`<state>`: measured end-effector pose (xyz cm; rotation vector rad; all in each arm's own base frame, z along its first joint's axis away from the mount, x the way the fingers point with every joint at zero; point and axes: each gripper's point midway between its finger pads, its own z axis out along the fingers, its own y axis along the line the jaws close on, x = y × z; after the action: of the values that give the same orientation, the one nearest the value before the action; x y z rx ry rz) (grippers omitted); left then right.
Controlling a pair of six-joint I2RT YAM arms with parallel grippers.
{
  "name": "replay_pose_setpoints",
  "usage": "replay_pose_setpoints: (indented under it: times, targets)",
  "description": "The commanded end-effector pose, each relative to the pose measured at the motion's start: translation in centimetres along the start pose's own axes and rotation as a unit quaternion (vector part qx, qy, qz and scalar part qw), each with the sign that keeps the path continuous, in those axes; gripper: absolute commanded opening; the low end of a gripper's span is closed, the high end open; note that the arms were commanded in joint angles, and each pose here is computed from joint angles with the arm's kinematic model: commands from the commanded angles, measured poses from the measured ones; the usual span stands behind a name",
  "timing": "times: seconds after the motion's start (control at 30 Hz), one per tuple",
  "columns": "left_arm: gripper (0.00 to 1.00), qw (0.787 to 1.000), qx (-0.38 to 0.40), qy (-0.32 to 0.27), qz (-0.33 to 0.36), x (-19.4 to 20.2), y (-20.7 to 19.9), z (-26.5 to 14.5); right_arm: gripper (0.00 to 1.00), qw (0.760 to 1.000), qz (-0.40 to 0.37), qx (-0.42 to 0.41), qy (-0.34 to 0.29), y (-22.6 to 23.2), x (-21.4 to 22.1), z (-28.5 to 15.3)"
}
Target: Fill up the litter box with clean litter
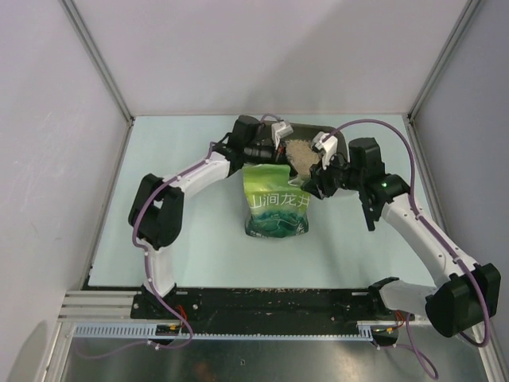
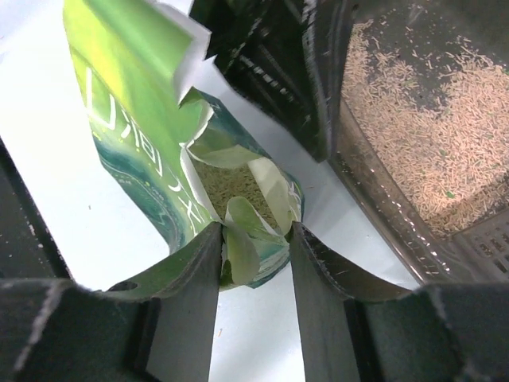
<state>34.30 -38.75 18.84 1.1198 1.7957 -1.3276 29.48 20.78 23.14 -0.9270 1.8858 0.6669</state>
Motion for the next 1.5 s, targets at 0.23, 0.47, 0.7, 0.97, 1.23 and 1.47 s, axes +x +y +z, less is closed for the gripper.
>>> replay_pose_setpoints:
  times: [0.23, 0.47, 0.7, 0.97, 1.23, 1.47]
  targets:
    - [0.0, 0.999, 0.027, -0.013, 0.022, -1.6, -1.8, 0.3, 0.23, 0.999, -0.016, -0.046, -0.013, 2.1, -1.1, 1.6]
    - [0.0, 0.999, 0.041, -0.008, 0.031, -1.1, -2.7, 1.1, 0.24, 0.998, -0.043, -0.035, -0.014, 2.0, -2.1, 0.8]
    - [0.0, 0.999, 0.045, -0.007, 0.026, -1.1, -2.9, 1.0, 0.42, 0.996, -0.081, -0.019, -0.011, 1.9, -2.1, -0.9]
    - [0.0, 0.999, 0.005, -0.018, 0.034, -2.1, -1.6, 0.4, 0.66, 0.997, -0.057, -0.041, -0.034, 0.4, -2.3, -1.8]
    - [0.0, 0.999, -0.012, -0.015, 0.043, -2.8, -0.9, -1.4, 0.72, 0.993, -0.048, -0.097, -0.044, -0.4, -1.5, -0.4]
    - [0.0, 0.998, -0.049, 0.012, 0.04, -2.8, 0.8, -4.3, 0.72, 0.984, -0.044, -0.154, -0.073, -0.1, -1.9, 0.4]
